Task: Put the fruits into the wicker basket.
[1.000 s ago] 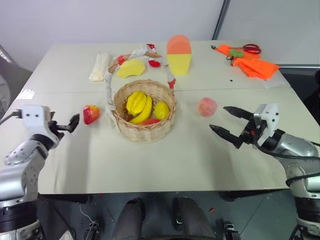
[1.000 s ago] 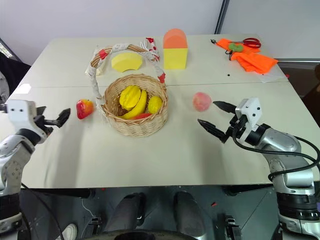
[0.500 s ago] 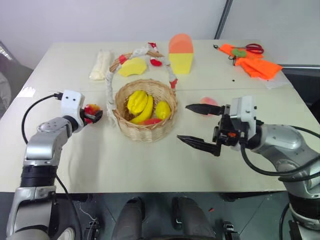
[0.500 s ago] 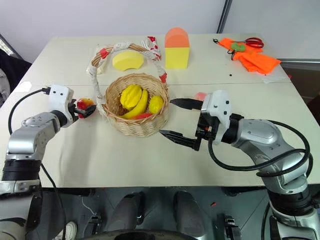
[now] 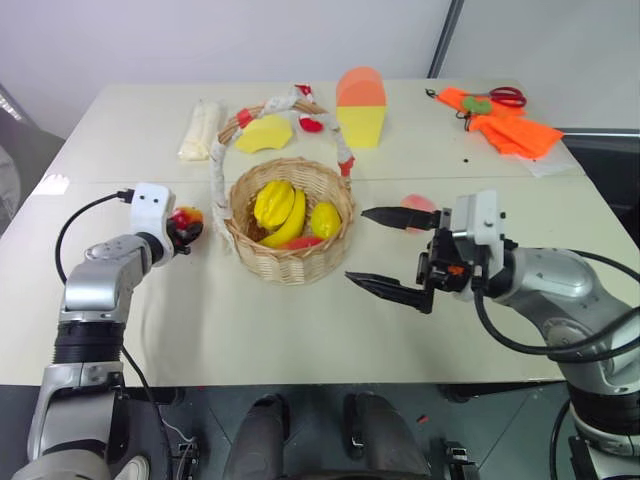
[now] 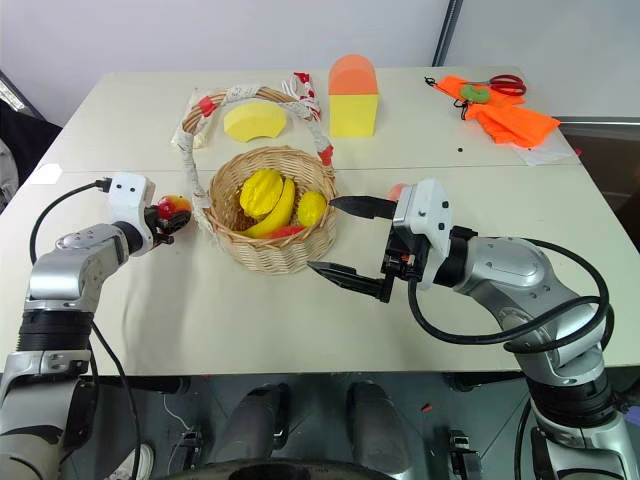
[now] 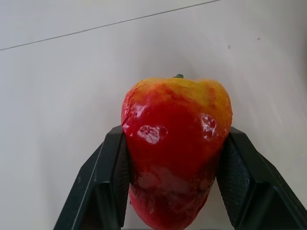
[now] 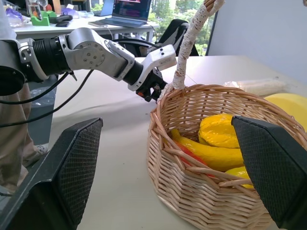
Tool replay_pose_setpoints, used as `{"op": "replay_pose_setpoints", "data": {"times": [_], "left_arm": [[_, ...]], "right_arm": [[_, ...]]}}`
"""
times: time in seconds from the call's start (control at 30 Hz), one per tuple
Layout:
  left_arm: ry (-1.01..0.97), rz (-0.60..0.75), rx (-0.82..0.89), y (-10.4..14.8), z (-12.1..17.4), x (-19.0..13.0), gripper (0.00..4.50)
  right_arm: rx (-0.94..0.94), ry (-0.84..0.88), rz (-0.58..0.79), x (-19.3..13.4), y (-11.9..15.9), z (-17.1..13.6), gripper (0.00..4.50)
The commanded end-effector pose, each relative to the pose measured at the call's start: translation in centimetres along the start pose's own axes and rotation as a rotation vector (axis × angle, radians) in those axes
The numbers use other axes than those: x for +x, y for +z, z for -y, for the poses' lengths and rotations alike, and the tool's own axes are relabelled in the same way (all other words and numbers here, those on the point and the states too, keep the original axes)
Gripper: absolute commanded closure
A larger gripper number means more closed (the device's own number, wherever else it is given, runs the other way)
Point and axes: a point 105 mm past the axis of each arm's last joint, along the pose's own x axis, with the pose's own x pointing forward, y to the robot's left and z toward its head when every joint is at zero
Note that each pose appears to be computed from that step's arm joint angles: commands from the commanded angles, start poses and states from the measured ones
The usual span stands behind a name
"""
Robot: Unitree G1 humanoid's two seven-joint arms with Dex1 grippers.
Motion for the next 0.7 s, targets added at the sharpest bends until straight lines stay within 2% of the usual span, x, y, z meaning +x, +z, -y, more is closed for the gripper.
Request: {"op": "replay_pose_setpoints", "data": {"times": [0.03, 0.1, 0.23, 0.33, 0.4, 0.5, 0.67, 0.7], "left_arm": [[-0.002, 0.162, 0.061, 2.6, -1.3, -3.3, 2.47], [-0.118, 0.25, 0.095, 3.6, 0.1, -5.7, 2.47], [-0.532, 0.404, 0.077, 6.2, 6.3, -12.1, 2.47], [-0.69, 0.465, 0.103, 8.0, 9.6, -14.3, 2.47], [-0.721, 0.487, 0.117, 9.2, 11.3, -14.0, 2.47], [-0.702, 0.486, 0.191, 10.3, 14.0, -12.0, 2.47], [-0.619, 0.502, 0.171, 11.1, 14.3, -9.3, 2.47], [-0.612, 0.503, 0.171, 11.2, 14.3, -8.9, 2.01]], "right_arm": [[-0.041, -0.007, 0.018, -0.4, 0.7, -0.2, 0.0], [-0.039, -0.017, 0.01, -0.7, 0.5, -0.1, 0.0], [-0.034, -0.026, 0.001, -1.2, 0.2, 0.2, 0.0], [-0.032, -0.027, -0.001, -1.2, 0.0, 0.6, 0.0], [-0.031, -0.026, -0.001, -1.1, -0.1, 0.8, 0.0], [-0.034, -0.031, 0.001, -0.9, -0.1, 1.2, 0.0], [-0.033, -0.077, -0.008, -1.1, -0.3, 2.0, 0.0], [-0.031, -0.096, -0.019, -1.2, -0.6, 2.2, 0.0]]}}
